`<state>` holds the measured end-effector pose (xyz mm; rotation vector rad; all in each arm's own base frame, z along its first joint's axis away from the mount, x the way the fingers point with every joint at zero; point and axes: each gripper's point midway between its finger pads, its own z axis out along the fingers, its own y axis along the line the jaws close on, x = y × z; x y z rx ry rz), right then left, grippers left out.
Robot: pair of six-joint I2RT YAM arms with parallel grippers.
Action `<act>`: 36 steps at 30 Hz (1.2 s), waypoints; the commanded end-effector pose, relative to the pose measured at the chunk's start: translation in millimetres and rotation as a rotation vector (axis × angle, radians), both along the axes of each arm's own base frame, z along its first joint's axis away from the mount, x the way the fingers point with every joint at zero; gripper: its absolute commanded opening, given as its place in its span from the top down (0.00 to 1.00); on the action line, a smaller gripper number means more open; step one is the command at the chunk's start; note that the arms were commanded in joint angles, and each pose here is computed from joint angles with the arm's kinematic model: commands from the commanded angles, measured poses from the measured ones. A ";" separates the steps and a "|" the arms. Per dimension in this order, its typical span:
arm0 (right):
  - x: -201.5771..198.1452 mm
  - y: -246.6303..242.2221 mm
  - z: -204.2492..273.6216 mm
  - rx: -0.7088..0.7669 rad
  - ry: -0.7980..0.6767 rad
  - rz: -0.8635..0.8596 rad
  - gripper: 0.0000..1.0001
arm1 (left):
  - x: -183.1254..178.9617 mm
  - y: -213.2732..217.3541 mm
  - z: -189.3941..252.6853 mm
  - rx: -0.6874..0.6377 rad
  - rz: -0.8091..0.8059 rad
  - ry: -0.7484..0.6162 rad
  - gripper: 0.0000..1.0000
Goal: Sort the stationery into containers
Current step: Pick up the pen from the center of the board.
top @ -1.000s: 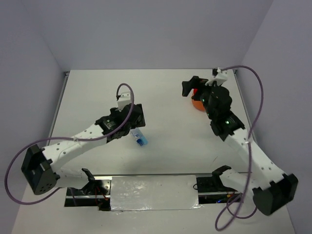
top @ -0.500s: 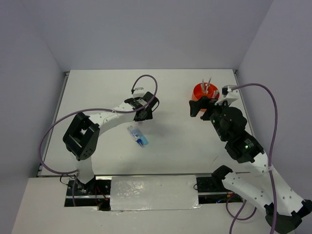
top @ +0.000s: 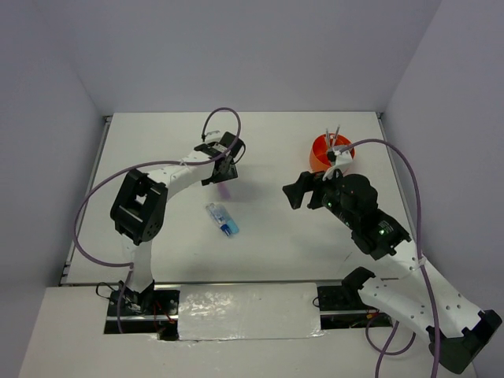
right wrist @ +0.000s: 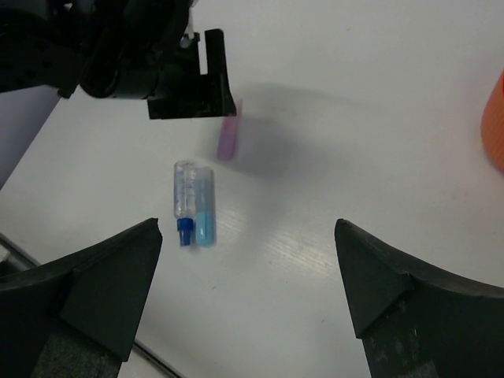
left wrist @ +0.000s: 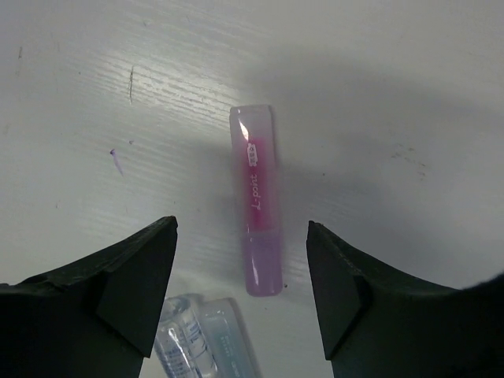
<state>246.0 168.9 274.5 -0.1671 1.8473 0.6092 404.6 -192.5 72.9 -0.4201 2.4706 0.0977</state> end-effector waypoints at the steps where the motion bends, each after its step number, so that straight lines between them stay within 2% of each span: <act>1: -11.7 12.6 9.0 0.079 -0.032 0.070 0.03 | 12.8 -3.2 -5.6 -0.010 -0.009 0.012 0.22; 8: -22.9 32.1 -12.1 0.085 0.025 0.159 0.09 | 30.6 -2.1 -23.3 -0.009 -0.003 0.037 0.29; 18: -26.9 40.4 -25.1 0.079 0.055 0.187 0.14 | 23.4 3.8 -56.9 0.019 0.022 0.096 0.41; 19: -26.6 41.4 -25.7 0.080 0.057 0.190 0.14 | 23.2 4.5 -58.4 0.020 0.022 0.099 0.46; 22: -27.1 45.0 -32.1 0.076 0.074 0.200 0.15 | 22.7 6.5 -65.6 0.024 0.020 0.111 0.52; 24: -27.7 46.5 -33.3 0.077 0.077 0.206 0.15 | 22.7 7.9 -70.6 0.020 0.021 0.121 0.53; 26: -28.0 47.6 -34.8 0.079 0.081 0.204 0.16 | 20.9 7.2 -73.0 0.007 0.019 0.130 0.72; 27: -27.7 48.6 -34.2 0.086 0.076 0.205 0.16 | 20.7 7.0 -71.1 -0.002 0.022 0.127 0.79; 28: -27.2 49.9 -33.8 0.097 0.079 0.205 0.16 | 21.7 5.2 -63.7 -0.019 0.022 0.110 0.90; 30: -28.7 55.8 -36.2 0.120 0.083 0.227 0.16 | 21.0 -1.3 -54.3 -0.066 0.014 0.087 0.95; 32: -27.5 60.3 -45.2 0.119 0.106 0.237 0.16 | 23.5 -10.7 -24.9 -0.141 0.002 0.031 0.99; 36: -24.1 71.6 -49.1 0.162 0.100 0.264 0.14 | 20.1 -32.3 26.6 -0.280 -0.030 -0.073 1.00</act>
